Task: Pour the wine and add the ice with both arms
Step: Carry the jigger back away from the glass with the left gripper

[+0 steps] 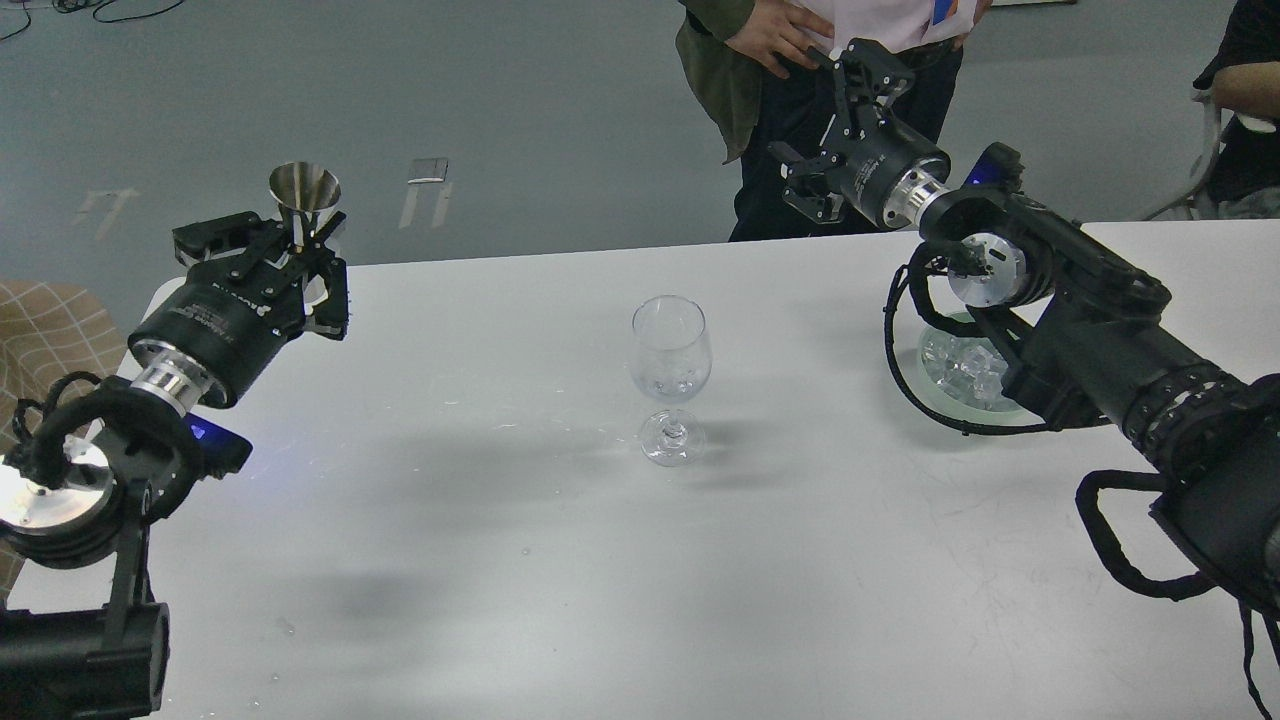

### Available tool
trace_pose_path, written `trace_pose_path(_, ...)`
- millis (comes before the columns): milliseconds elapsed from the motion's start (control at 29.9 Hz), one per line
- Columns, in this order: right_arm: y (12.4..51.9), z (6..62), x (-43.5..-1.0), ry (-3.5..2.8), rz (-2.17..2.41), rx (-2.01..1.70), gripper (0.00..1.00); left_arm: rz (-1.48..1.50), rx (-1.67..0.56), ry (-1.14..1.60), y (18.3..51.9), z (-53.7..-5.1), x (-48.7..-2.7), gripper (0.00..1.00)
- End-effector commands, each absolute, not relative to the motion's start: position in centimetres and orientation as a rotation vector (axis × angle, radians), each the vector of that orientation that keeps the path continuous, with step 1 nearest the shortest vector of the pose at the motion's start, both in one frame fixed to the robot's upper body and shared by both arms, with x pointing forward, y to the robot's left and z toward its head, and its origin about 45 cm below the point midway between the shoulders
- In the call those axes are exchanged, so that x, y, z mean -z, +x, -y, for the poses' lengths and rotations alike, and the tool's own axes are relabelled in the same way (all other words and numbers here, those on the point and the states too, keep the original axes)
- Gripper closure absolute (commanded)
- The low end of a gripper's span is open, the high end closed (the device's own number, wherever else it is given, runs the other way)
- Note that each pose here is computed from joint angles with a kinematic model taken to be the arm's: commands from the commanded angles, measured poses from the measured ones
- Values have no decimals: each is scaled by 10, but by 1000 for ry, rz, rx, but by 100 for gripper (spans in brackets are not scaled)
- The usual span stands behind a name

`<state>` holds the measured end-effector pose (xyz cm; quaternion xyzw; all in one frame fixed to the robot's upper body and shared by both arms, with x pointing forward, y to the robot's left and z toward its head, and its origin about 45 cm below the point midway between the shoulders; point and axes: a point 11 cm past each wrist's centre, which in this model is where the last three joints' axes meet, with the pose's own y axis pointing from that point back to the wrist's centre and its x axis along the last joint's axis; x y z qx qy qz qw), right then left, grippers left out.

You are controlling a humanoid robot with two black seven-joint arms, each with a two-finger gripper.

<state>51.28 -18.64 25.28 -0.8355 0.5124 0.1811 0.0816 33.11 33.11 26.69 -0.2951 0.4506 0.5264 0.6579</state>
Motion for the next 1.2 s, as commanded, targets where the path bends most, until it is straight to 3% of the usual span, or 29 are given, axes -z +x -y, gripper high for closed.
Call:
trace_pose_path(0,514,187,-256,-2492,-1530,-537,0,-1036,-1182,-675,318,-336,-246,99)
trace_pose_path(368,518,179,-269,-2486,-1508,-519,0,-1107,-1194,-705,313,-353,-197,96)
trace_pose_path(1170,531,165,-317,-2400,-1418,-507,0,-1126,-1180,-735,296,-359,-164,91)
